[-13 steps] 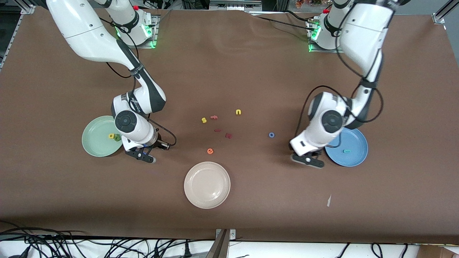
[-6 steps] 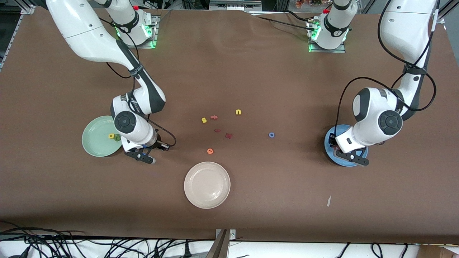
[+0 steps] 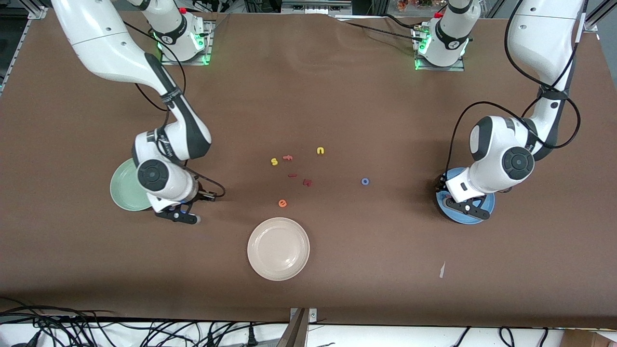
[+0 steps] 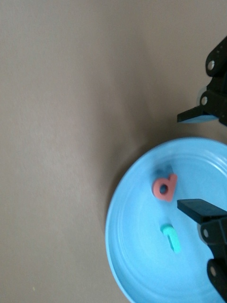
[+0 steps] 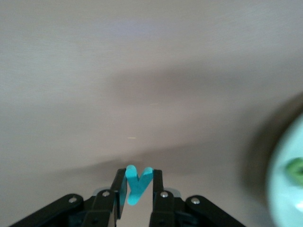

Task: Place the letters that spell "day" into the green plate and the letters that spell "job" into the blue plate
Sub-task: 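Drop the cyan y on the green plate while the left gripper grasps blue o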

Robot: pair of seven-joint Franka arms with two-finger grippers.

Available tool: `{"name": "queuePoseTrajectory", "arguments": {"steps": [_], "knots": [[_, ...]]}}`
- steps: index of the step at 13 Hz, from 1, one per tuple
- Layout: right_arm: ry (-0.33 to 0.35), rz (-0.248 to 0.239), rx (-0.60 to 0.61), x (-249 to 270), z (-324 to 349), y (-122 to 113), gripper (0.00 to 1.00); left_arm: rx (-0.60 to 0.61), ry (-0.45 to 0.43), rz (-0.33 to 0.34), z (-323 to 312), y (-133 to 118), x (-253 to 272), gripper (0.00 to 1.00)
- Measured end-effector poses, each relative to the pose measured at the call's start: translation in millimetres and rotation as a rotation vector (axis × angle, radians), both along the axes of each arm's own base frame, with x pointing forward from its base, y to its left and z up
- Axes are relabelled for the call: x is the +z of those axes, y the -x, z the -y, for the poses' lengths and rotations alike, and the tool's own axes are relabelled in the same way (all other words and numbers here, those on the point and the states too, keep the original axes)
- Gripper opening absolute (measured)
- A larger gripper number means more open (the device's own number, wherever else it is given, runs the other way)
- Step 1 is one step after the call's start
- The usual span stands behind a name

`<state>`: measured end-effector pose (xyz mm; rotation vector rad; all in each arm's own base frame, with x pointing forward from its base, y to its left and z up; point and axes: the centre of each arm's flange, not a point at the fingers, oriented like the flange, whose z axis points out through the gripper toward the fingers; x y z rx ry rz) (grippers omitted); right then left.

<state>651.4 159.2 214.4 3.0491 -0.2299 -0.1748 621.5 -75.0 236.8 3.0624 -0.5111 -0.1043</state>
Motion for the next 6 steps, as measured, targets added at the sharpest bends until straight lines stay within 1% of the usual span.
{"name": "queuePoseTrajectory", "arguments": {"steps": [1, 2, 4, 6], "knots": [[0.013, -0.020, 0.042, 7, 18, -2, 0.26, 0.009, 0.003, 0.003, 20, 2, 1, 0.68], [0.024, -0.033, 0.082, 17, 35, -4, 0.26, 0.028, 0.003, 0.003, 54, 7, 2, 0.68], [0.044, -0.055, 0.124, 33, 66, -4, 0.26, 0.097, -0.010, -0.005, 132, 29, -3, 0.68], [0.055, -0.064, 0.143, 42, 88, 4, 0.26, 0.189, -0.020, 0.003, 190, 49, -16, 0.68]]}}
